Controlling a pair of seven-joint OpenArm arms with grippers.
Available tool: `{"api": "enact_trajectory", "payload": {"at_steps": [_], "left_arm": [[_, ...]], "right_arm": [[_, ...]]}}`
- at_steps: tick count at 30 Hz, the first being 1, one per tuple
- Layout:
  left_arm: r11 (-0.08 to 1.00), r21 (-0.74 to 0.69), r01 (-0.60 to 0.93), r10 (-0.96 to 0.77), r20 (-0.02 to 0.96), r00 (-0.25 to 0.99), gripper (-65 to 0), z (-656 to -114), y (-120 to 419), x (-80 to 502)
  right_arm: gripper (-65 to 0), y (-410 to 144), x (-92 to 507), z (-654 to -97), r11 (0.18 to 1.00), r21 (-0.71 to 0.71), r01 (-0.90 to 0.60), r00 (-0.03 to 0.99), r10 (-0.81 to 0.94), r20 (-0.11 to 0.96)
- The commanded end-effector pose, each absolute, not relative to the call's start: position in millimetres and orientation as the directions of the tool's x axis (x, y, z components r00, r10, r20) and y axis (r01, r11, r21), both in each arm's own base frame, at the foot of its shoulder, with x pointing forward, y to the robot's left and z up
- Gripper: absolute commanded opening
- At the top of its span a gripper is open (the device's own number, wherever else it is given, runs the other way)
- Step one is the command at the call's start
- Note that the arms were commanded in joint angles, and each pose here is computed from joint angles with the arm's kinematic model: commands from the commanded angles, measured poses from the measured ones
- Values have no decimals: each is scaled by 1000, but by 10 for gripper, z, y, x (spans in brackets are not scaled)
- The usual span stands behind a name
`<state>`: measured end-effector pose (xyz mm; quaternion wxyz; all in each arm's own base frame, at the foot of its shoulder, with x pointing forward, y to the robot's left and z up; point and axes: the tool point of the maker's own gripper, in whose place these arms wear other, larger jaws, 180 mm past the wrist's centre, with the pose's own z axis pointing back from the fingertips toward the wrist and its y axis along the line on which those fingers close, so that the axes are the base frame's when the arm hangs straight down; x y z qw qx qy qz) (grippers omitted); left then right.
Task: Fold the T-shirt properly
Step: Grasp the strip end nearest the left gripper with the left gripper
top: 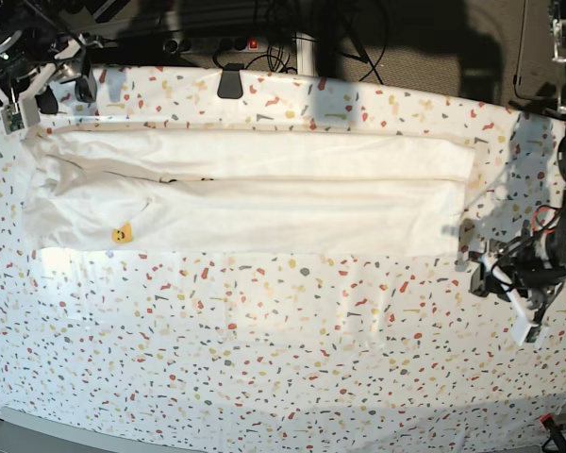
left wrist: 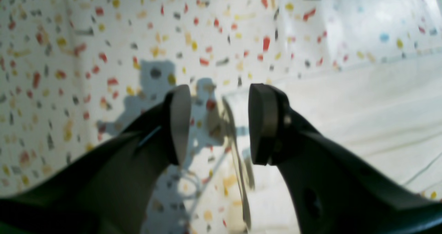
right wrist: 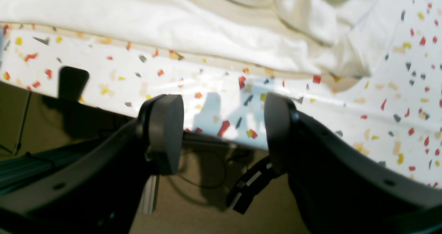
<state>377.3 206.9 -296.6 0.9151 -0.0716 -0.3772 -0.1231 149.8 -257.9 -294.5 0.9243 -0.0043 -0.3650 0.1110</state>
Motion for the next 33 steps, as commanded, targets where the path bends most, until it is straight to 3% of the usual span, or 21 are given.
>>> {"api": "enact_trajectory", "payload": {"at_steps": [1,7,12,16,22,33], "left_arm": [[952,-56,302,-173,714,679,-383,-2913,2083,3743],[912,-254,322,-109,606,788,-383,-3425,2047,3345],[915,-366,172,54,530,846,-383,-3827,2288,3326],[825,-540,165,114,445,888,-383,-3934,2140,3178],[734,-640,225,132,460,878,-383,-3779,1951,3159],[748,-610,262,97,492,865,-383,-3873,1845,3170]], "right_arm": [[-284,-2549,1555,-2826,968,-113,-225,675,238,698],[-284,-2421,1614,-2634,952,-156,-263,628,292,721],[-284,-2330,1592,-2594,947,-143,-287,630,300,716],[-284,-2319,1591,-2592,947,-137,-289,629,296,719],[-284,-2324,1579,-2606,947,-137,-289,637,297,711],[-284,-2319,1578,-2606,948,-133,-290,637,295,712]]}}
